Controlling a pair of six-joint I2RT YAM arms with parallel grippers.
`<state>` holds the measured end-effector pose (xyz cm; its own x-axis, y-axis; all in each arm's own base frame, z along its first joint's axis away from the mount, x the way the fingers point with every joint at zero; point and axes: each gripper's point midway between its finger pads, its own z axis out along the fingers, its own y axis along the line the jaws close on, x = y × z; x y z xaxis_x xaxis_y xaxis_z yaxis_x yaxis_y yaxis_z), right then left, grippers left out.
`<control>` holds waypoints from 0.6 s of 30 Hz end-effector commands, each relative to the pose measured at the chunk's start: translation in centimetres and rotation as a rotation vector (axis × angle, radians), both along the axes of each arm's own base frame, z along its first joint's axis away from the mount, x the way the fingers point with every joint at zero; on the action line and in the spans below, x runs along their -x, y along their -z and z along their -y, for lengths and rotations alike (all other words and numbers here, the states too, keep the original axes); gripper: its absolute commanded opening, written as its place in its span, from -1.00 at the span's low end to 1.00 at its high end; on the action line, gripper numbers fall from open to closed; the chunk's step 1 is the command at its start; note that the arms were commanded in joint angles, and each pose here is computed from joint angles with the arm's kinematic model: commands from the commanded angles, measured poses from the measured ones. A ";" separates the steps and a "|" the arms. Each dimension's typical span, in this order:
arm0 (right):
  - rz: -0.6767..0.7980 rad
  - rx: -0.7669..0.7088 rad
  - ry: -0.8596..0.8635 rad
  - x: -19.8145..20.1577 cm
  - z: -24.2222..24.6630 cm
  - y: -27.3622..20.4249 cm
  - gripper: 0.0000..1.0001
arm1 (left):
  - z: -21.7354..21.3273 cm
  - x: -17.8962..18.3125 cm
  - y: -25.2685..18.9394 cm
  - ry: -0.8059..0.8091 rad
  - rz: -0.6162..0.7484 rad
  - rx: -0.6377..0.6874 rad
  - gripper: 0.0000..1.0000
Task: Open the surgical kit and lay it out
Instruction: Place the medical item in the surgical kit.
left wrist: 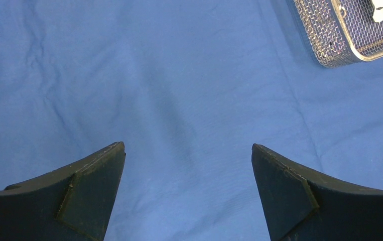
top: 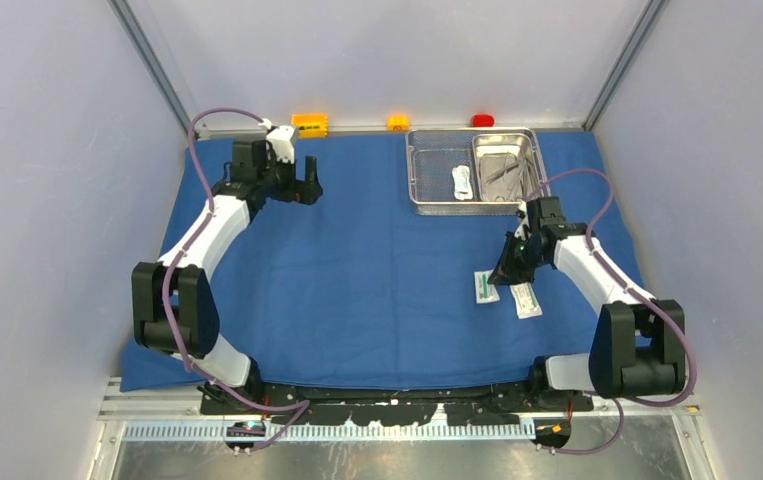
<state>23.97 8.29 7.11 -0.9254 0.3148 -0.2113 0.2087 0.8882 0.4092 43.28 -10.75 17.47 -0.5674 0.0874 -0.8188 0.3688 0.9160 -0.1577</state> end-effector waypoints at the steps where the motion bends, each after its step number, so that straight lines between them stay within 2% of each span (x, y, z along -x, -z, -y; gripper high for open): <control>1: 0.014 0.042 0.043 -1.5 1.0 0.0 -1.00 | 0.3 0.0 -2.1 -0.001 0.044 0.022 1.00; 4: -0.010 0.094 0.047 -1.6 1.9 0.2 -0.99 | 0.5 0.2 -2.3 0.002 0.045 0.033 1.00; 18: -0.134 0.141 0.055 -1.5 3.0 2.4 -0.95 | 0.9 0.5 -2.1 0.007 0.026 0.062 1.00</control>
